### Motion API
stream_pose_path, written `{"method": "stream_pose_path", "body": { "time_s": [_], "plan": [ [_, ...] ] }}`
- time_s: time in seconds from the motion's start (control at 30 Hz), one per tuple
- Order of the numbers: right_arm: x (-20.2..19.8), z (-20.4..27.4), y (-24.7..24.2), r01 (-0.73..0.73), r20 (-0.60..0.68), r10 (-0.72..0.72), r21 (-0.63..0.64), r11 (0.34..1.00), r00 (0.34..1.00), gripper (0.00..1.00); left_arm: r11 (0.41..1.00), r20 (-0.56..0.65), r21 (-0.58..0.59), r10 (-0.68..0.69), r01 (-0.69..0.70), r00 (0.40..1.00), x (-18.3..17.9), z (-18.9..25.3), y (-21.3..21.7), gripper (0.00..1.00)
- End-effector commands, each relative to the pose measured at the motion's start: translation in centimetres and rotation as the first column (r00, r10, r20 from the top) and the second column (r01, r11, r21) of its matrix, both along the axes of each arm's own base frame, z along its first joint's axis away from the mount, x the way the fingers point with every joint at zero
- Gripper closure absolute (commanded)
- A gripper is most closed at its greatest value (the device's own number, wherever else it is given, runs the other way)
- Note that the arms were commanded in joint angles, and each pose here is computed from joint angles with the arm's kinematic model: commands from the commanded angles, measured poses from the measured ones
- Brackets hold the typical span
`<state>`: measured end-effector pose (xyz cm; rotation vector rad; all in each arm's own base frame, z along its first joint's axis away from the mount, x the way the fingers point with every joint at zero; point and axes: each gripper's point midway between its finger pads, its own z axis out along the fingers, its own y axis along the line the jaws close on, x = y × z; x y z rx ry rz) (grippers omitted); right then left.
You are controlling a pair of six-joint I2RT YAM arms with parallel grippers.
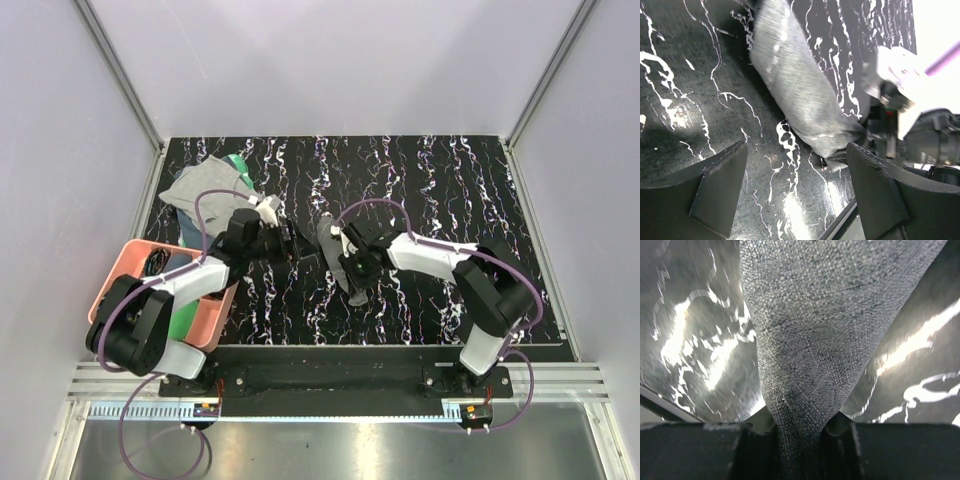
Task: Fold the napkin, place the utensils inside, and roll it up
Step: Roll the napkin with the utensil
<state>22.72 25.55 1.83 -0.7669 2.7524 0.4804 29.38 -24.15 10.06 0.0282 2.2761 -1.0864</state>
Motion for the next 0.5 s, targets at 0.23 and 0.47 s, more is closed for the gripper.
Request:
{"method": "stream_pose_path", "body": {
  "time_s": [0.23, 0.47],
  "plan": [
    [4.6, -2.0, 0.6, 0.117, 0.04, -0.114, -0.074, 0.99, 0.993, 0.83, 1.0, 0.048, -0.015, 0.0, 0.0, 0.999, 0.2, 0.7, 0.6, 0.17],
    [4.6, -0.1, 1.1, 0.093, 0.058, -0.092, -0.024, 0.995, 0.994, 0.45, 1.0, 0.056, -0.013, 0.006, -0.006, 0.998, 0.3, 0.9, 1.0, 0.17]
  ]
}}
